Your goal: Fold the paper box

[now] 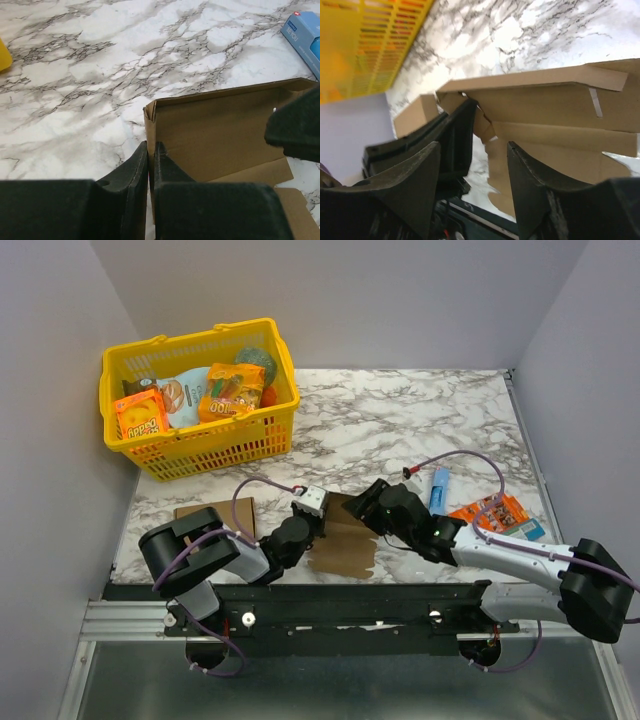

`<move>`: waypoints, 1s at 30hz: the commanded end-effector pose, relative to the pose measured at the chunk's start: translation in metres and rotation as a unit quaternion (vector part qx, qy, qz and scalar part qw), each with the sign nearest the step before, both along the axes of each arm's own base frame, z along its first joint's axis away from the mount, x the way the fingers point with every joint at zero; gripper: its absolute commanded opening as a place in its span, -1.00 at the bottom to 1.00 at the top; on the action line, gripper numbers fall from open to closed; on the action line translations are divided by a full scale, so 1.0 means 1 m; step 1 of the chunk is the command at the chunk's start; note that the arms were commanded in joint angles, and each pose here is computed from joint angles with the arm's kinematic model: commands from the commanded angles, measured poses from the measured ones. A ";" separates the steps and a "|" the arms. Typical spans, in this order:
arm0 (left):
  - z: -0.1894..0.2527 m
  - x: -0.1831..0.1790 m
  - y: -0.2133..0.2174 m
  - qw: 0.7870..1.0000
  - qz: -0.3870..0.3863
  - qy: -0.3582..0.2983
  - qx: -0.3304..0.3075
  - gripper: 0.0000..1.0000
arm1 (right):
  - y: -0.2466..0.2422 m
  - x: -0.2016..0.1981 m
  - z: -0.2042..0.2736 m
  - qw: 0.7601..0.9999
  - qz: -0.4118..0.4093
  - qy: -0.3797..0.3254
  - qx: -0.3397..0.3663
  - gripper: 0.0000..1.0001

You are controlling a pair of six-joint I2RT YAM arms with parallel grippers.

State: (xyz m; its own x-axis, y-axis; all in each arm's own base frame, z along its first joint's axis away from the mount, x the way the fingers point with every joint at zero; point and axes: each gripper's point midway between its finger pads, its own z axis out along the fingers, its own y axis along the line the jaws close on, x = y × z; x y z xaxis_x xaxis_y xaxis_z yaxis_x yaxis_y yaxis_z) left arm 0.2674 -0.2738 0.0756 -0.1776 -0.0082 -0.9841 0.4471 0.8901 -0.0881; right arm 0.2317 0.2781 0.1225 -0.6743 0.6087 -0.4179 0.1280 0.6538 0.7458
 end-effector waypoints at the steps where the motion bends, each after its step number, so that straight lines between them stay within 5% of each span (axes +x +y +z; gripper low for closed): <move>1: 0.005 0.002 0.012 0.999 0.035 -0.027 0.001 -0.76 | 0.000 0.031 0.030 0.989 -0.098 -0.030 0.103 0.25; 30: 0.006 -0.003 0.012 0.998 0.047 -0.042 0.008 -0.76 | 0.005 0.048 -0.013 0.985 -0.118 0.031 0.120 0.18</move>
